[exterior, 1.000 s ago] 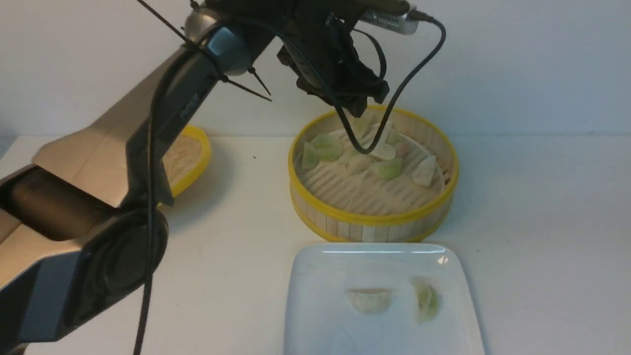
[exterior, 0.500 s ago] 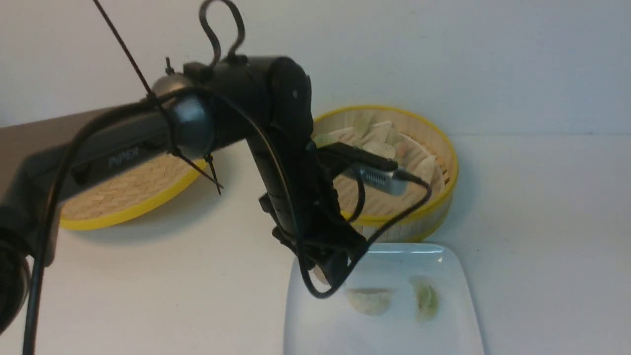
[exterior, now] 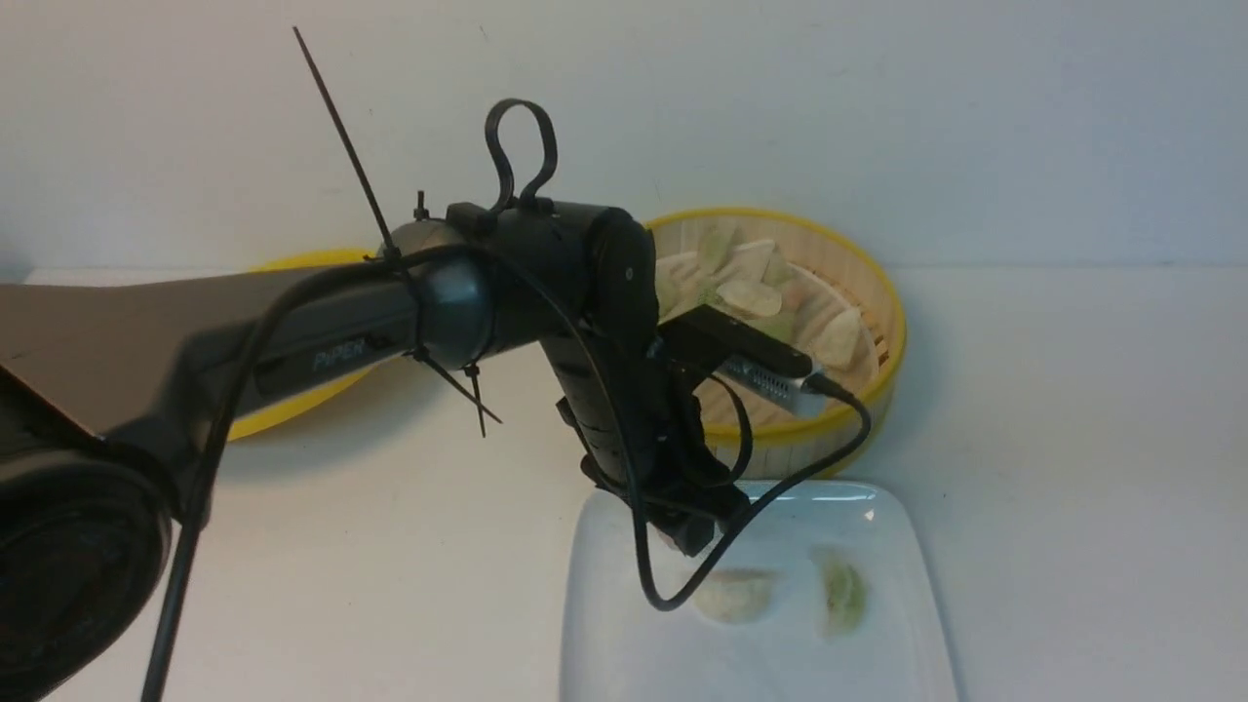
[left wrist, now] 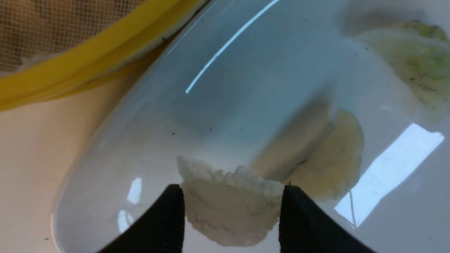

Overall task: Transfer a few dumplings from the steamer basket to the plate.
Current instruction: Use the left arm to put the dumpling into the plate, then use the right arm to grab a dumpling from inside the steamer

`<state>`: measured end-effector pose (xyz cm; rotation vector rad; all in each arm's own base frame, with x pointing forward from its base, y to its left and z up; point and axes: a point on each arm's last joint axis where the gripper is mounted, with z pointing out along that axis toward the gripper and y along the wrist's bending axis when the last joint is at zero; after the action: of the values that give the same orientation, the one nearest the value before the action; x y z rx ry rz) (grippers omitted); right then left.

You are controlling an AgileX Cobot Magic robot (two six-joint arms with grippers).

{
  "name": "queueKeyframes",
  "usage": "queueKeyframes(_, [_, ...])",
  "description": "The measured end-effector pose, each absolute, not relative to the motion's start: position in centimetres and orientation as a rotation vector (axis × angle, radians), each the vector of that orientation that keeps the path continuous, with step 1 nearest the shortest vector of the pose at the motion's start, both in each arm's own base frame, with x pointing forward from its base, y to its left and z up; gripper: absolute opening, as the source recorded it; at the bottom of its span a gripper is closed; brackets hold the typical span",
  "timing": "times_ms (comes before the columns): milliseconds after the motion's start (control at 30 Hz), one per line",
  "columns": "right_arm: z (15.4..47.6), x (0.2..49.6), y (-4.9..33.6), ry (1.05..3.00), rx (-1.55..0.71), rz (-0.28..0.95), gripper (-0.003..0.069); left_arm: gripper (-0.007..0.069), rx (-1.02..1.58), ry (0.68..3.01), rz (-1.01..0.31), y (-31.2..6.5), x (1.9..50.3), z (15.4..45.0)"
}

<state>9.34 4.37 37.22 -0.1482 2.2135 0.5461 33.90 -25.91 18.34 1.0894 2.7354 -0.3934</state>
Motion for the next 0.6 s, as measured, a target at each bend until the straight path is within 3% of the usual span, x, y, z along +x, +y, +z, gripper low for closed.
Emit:
queueKeyframes(167, [37.2,9.3,4.4,2.214,-0.148,0.546,-0.0014,0.0402,1.074,2.751,-0.391,-25.9,33.9,18.2])
queueKeyframes(333, [37.3,9.5,4.4,2.215,-0.148,0.546,-0.0014,0.0424,1.07,2.799,-0.395,-26.0,33.9,19.1])
queueKeyframes(433, [38.1,10.2,4.5,2.222,-0.151,0.546,-0.0014,0.0365,1.083,2.831,-0.391,-26.1,34.0,20.6])
queueKeyframes(533, [39.3,12.9,5.0,2.272,-0.151,0.551,-0.0014,0.0177,1.086,2.795,-0.372,-25.7,33.8,24.2])
queueKeyframes(600, [39.6,13.9,5.1,2.289,-0.149,0.551,-0.0014,0.0111,1.083,2.766,-0.372,-25.5,33.5,25.5])
